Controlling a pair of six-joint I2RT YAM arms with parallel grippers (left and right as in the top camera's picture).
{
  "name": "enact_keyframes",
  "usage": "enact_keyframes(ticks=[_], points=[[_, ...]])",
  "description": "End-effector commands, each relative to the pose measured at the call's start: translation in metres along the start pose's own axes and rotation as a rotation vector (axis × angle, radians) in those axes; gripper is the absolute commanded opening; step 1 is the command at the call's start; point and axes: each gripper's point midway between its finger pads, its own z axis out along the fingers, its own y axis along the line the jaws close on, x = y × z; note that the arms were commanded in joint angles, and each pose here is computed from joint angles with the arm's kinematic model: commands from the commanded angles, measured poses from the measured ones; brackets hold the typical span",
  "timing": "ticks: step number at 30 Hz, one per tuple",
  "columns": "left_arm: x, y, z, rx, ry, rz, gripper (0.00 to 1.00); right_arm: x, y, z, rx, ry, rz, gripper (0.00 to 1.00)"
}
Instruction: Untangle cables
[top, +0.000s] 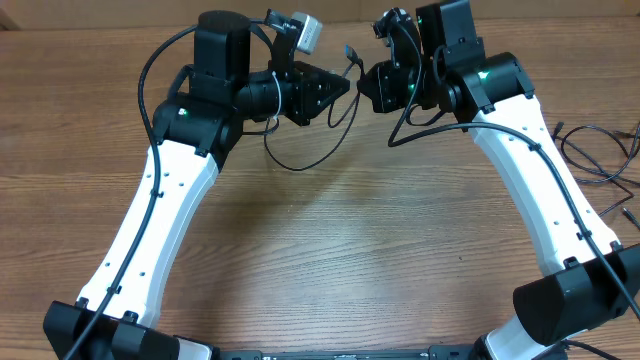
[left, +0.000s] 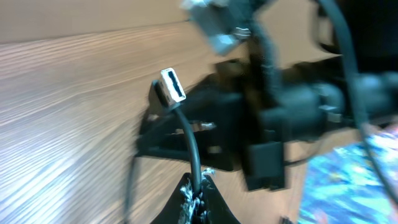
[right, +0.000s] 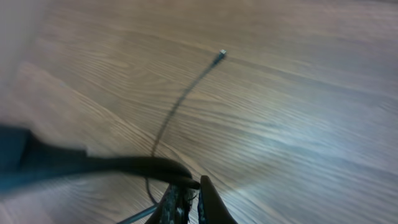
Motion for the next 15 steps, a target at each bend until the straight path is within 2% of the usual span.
enact_keyframes(ticks=[1, 4, 8, 10, 13, 14, 15], points=[[-0.001, 0.04, -0.002, -0.235, -0.027, -0.035, 0.04, 0.006, -0.03, -0.001, 0.166, 0.018, 0.032, 0.04], [0.001, 0.066, -0.011, -0.388, -0.039, -0.069, 0.04, 0.019, -0.062, -0.01, 0.357, 0.046, 0.14, 0.04], [0.002, 0.077, -0.016, -0.459, -0.048, -0.085, 0.04, 0.037, -0.065, -0.014, 0.384, 0.115, 0.168, 0.04], [0.004, 0.068, -0.011, -0.4, -0.034, -0.088, 0.04, 0.039, -0.058, -0.011, 0.342, 0.13, 0.163, 0.04], [0.009, 0.025, 0.001, -0.146, 0.019, -0.058, 0.04, 0.037, -0.024, -0.003, 0.134, 0.145, 0.051, 0.06], [0.011, 0.011, 0.002, -0.065, 0.035, -0.037, 0.04, 0.036, -0.013, -0.002, 0.067, 0.146, 0.01, 0.14], [0.013, 0.003, 0.003, -0.014, 0.047, -0.03, 0.04, 0.035, 0.001, -0.001, -0.024, 0.142, -0.048, 0.29]])
